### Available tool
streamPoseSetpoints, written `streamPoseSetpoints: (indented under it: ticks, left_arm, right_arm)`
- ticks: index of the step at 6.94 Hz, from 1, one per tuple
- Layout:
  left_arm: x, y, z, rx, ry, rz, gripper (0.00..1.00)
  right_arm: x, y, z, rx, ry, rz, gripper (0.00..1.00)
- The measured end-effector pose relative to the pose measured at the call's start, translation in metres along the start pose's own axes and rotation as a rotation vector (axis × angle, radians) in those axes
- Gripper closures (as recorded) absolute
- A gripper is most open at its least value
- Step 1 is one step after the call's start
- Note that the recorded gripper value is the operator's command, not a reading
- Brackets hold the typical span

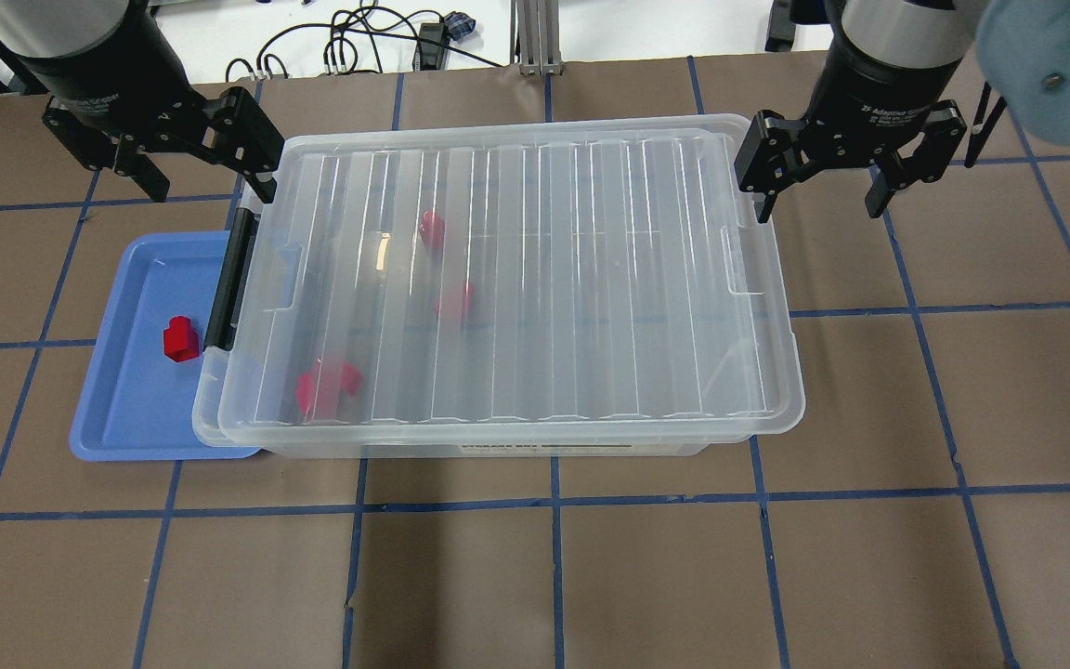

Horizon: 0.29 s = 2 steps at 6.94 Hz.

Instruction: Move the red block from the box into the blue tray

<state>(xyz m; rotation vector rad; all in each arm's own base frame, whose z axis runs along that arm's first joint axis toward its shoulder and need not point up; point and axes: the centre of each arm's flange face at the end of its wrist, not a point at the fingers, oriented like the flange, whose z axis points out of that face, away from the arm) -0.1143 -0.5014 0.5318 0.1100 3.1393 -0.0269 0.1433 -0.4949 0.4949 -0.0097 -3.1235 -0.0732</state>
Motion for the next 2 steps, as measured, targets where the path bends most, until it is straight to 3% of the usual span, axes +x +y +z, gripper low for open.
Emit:
streamPoseSetpoints:
  ticks: [2]
  left_arm:
    - [0.0, 0.0001, 0.0005, -0.001, -0.001, 0.0, 0.0]
  right_arm:
    - [0.0006, -0.0001, 0.0005, -0.001, 0.002, 0.001, 0.0]
